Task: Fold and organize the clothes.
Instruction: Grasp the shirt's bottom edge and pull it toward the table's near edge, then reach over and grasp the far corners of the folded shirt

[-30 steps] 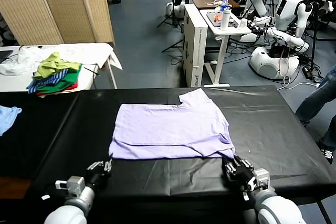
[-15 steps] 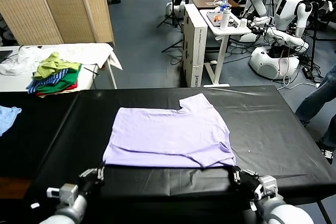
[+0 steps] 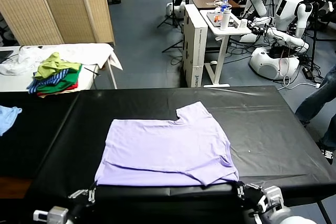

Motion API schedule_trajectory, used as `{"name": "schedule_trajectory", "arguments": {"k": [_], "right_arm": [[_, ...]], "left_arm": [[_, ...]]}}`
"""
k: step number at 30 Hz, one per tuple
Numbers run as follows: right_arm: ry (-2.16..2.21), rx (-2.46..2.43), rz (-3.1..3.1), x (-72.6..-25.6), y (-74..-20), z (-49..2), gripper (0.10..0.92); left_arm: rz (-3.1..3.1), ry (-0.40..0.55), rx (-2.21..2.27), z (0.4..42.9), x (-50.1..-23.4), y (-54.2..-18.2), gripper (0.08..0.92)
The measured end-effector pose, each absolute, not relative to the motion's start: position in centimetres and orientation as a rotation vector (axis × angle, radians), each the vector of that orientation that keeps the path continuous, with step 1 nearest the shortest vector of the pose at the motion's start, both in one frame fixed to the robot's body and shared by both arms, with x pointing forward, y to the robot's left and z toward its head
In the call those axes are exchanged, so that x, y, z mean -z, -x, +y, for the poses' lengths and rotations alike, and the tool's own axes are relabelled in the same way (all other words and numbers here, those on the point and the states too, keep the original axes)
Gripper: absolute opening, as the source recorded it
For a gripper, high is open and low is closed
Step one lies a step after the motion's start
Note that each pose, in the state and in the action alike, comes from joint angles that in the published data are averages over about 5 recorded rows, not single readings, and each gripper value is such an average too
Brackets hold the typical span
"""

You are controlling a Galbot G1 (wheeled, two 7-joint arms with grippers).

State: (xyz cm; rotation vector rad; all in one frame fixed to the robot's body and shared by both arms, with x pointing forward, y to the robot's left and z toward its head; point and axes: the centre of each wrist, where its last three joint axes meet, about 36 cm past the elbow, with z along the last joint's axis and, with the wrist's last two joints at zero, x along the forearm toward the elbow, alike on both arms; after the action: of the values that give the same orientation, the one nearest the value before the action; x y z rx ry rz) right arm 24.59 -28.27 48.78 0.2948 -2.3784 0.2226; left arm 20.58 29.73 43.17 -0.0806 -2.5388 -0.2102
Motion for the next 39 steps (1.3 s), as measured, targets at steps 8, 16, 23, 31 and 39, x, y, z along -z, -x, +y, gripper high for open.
{"name": "schedule_trajectory", "arguments": {"k": [8, 16, 23, 31, 39], "right_arm": [[-0.318, -0.162, -2.423, -51.7, -23.8, -28.2, 0.902], [-0.328, -0.142, -2.565, -52.7, -27.3, -29.3, 0.907], [-0.277, -0.166, -2.654, -51.5, -34.0, -30.2, 0.907], [-0.289, -0.15, -2.622, -49.6, -42.7, -29.1, 0.907], [-0.301, -0.137, -2.594, -47.6, -50.2, -28.0, 0.907]], "left_arm": [[-2.513, 0.044, 0.225, 30.1, -44.8, -20.1, 0.623], [-2.534, 0.015, 0.146, 31.1, -48.0, -22.5, 0.901], [-2.651, 0.012, -0.107, 32.5, -49.7, -28.1, 0.907], [-2.686, 0.061, -0.243, 33.5, -49.3, -36.3, 0.907], [-2.638, 0.069, -0.237, 34.0, -47.1, -42.8, 0.907]]}}
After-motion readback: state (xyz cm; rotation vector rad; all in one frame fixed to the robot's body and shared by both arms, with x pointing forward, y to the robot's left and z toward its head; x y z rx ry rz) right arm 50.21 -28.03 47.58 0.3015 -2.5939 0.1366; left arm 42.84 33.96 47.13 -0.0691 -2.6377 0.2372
